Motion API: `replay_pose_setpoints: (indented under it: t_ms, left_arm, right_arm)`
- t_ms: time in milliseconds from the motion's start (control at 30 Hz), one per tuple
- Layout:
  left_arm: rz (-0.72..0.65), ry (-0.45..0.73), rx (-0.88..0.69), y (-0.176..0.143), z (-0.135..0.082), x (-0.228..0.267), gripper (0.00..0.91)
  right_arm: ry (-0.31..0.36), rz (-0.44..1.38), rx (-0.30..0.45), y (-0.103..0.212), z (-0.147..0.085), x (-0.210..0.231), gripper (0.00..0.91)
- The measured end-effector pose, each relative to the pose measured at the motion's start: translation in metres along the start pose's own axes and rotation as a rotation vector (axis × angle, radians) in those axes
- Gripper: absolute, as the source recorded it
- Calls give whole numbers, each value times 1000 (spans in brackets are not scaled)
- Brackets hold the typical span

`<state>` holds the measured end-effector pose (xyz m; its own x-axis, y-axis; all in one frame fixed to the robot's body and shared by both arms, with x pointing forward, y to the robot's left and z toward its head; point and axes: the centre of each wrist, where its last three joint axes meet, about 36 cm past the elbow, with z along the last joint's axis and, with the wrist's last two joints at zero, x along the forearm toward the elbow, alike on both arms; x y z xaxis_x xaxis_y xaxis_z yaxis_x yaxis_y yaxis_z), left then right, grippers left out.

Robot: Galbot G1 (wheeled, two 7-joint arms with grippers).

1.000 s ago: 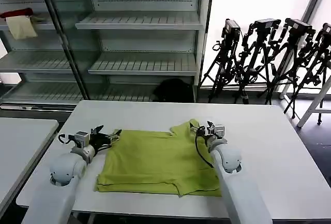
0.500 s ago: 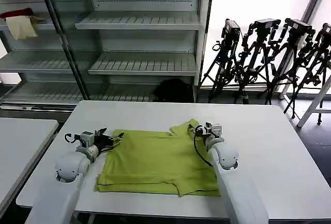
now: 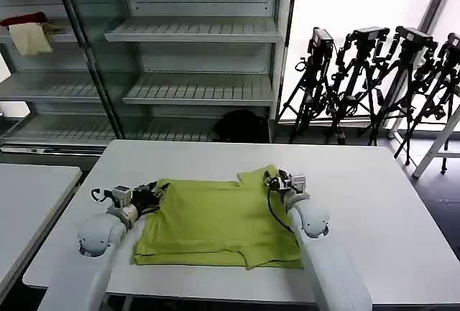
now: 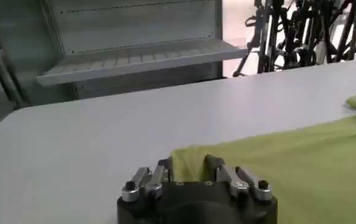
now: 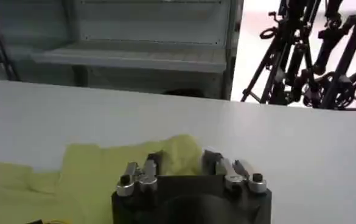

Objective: Fold and organize the clothes.

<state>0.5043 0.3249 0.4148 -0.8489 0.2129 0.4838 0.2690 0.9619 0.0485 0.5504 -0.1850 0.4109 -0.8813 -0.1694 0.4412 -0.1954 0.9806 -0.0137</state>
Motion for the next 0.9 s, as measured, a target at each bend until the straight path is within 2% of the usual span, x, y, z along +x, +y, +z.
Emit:
replay_pose_setpoints:
  t_ms: [333, 667, 900]
  left_arm:
    - [9, -11, 4, -3, -3, 4, 0]
    - [9, -82, 49, -1, -17, 24, 0]
    - [34, -124, 67, -7, -18, 44, 0]
  right_arm:
    - [-26, -8, -18, 3, -5, 11, 0]
    - [-103, -24, -58, 1, -20, 39, 0]
    - [-131, -35, -62, -1, -12, 71, 0]
